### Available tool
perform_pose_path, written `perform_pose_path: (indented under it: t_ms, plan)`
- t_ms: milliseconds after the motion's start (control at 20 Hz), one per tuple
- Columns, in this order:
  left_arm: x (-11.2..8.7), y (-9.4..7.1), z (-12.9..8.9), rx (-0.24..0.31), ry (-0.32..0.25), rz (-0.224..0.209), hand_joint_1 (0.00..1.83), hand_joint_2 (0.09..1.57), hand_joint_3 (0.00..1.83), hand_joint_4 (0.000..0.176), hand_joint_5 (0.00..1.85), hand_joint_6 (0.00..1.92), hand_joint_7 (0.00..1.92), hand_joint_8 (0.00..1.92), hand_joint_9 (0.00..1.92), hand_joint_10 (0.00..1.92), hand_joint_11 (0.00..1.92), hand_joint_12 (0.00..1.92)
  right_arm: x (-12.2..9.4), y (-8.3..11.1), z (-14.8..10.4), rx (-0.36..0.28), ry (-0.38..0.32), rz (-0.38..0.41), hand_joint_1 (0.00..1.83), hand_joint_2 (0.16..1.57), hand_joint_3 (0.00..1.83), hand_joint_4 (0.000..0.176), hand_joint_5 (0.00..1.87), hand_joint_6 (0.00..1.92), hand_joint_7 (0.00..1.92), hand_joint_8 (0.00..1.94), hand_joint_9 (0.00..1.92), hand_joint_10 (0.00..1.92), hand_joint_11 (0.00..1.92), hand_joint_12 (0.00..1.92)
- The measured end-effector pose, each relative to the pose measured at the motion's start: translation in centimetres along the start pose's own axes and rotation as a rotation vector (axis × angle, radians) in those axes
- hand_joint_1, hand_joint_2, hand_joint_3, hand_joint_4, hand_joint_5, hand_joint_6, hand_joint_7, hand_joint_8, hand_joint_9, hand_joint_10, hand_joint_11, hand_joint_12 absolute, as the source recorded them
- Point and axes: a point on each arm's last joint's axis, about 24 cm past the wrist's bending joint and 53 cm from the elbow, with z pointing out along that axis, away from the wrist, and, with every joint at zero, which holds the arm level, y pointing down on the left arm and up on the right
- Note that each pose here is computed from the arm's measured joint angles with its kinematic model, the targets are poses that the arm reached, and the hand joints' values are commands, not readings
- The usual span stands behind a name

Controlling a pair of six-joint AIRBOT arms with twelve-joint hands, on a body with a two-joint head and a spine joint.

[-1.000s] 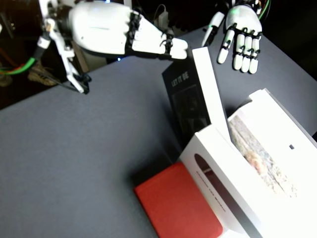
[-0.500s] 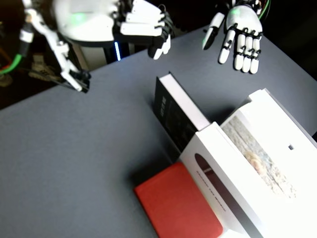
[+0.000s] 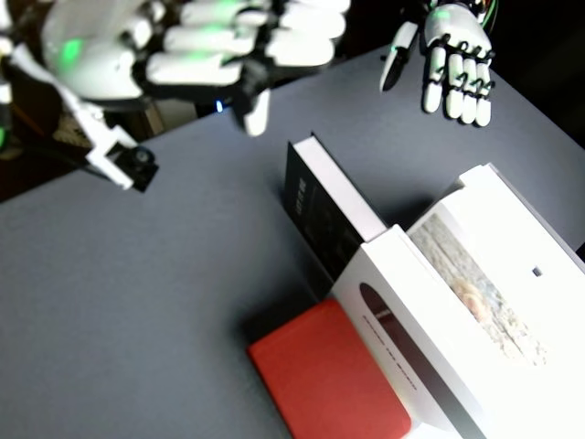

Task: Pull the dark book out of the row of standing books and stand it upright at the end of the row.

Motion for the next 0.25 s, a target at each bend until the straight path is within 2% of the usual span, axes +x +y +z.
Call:
perform_pose_path:
  t_ms: [100, 150, 250]
  plan:
    - [-0.4, -0.1, -0.3, 0.001, -0.018, 0.001, 0.04, 1.32, 0.00, 0.048, 0.00, 0.00, 0.00, 0.00, 0.00, 0.00, 0.00, 0.00, -0.4, 0.0, -0.2, -0.001, -0.019, 0.001, 0.00, 1.48, 0.00, 0.000, 0.00, 0.00, 0.00, 0.00, 0.00, 0.00, 0.00, 1.92]
    - [-0.7, 0.1, -0.4, -0.003, -0.023, 0.004, 0.01, 1.22, 0.00, 0.058, 0.00, 0.00, 0.00, 0.00, 0.00, 0.00, 0.00, 0.00, -0.7, 0.1, -0.2, -0.005, -0.030, 0.001, 0.00, 1.41, 0.00, 0.000, 0.00, 0.00, 0.00, 0.00, 0.00, 0.00, 0.00, 1.92]
    - [-1.6, 0.1, -0.7, -0.005, -0.065, -0.007, 0.00, 1.20, 0.00, 0.060, 0.00, 0.00, 0.00, 0.00, 0.00, 0.00, 0.00, 0.00, -1.3, 0.2, -0.4, -0.010, -0.053, 0.000, 0.00, 1.39, 0.00, 0.000, 0.00, 0.00, 0.00, 0.00, 0.00, 0.00, 0.00, 1.92]
